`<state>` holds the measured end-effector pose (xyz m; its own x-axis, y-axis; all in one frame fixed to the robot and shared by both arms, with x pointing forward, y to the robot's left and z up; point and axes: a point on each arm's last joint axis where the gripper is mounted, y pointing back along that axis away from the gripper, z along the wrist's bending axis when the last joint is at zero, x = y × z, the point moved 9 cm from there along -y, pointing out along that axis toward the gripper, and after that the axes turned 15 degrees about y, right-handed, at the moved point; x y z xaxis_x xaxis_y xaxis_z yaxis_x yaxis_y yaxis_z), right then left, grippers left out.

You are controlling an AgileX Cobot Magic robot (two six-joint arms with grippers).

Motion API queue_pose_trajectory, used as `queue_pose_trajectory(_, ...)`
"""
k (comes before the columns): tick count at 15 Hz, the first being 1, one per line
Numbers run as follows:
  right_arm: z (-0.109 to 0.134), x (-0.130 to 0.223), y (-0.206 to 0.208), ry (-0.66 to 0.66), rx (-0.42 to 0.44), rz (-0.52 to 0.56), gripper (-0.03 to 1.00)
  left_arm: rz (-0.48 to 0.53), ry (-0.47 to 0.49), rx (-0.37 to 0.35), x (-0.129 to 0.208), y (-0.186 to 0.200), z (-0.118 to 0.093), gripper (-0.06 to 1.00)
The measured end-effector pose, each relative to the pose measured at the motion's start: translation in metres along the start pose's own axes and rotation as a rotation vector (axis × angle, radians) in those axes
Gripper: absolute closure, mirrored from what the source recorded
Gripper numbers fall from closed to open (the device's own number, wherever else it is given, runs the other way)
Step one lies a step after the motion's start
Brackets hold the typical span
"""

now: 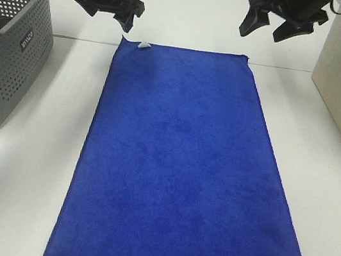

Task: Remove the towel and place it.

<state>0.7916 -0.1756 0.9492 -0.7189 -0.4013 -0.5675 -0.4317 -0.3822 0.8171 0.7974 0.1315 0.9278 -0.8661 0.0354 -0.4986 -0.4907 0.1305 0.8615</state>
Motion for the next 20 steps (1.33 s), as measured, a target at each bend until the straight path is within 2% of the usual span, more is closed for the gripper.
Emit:
queue_pose_trajectory(2,0.006,-0.005,0.031,-0.015,0.017,0.010,0.16,0.046,0.028,0.011,0.004,0.027,-0.002,0.18)
queue_pose_trajectory(4,0.008,-0.009,0.064,-0.024,0.062,0.014,0.16,0.012,0.046,0.009,-0.005,0.053,-0.001,0.18)
queue_pose_trajectory(6,0.003,-0.014,0.094,-0.055,0.102,-0.021,0.16,-0.015,0.080,-0.001,-0.013,0.068,0.011,0.18)
queue_pose_trajectory(7,-0.008,-0.015,0.108,-0.087,0.126,-0.041,0.16,-0.035,0.101,-0.009,-0.018,0.077,0.023,0.18)
queue_pose_trajectory(9,-0.039,-0.007,0.137,-0.183,0.185,-0.074,0.16,-0.073,0.173,-0.043,-0.029,0.098,0.066,0.18)
queue_pose_trajectory(11,-0.047,0.011,0.156,-0.224,0.222,-0.050,0.16,-0.079,0.241,-0.087,-0.028,0.116,0.108,0.18)
queue_pose_trajectory(12,-0.043,0.023,0.161,-0.211,0.235,-0.014,0.16,-0.083,0.252,-0.109,-0.025,0.127,0.122,0.18)
queue_pose_trajectory(16,-0.006,0.089,0.194,-0.157,0.257,0.128,0.16,-0.085,0.223,-0.167,-0.002,0.178,0.128,0.09)
queue_pose_trajectory(17,0.003,0.107,0.208,-0.152,0.282,0.150,0.15,-0.069,0.226,-0.197,0.011,0.189,0.137,0.08)
queue_pose_trajectory(18,0.013,0.123,0.221,-0.148,0.304,0.164,0.15,-0.061,0.248,-0.217,0.025,0.203,0.148,0.08)
queue_pose_trajectory(20,0.037,0.149,0.250,-0.159,0.328,0.145,0.15,-0.037,0.335,-0.270,0.063,0.234,0.185,0.08)
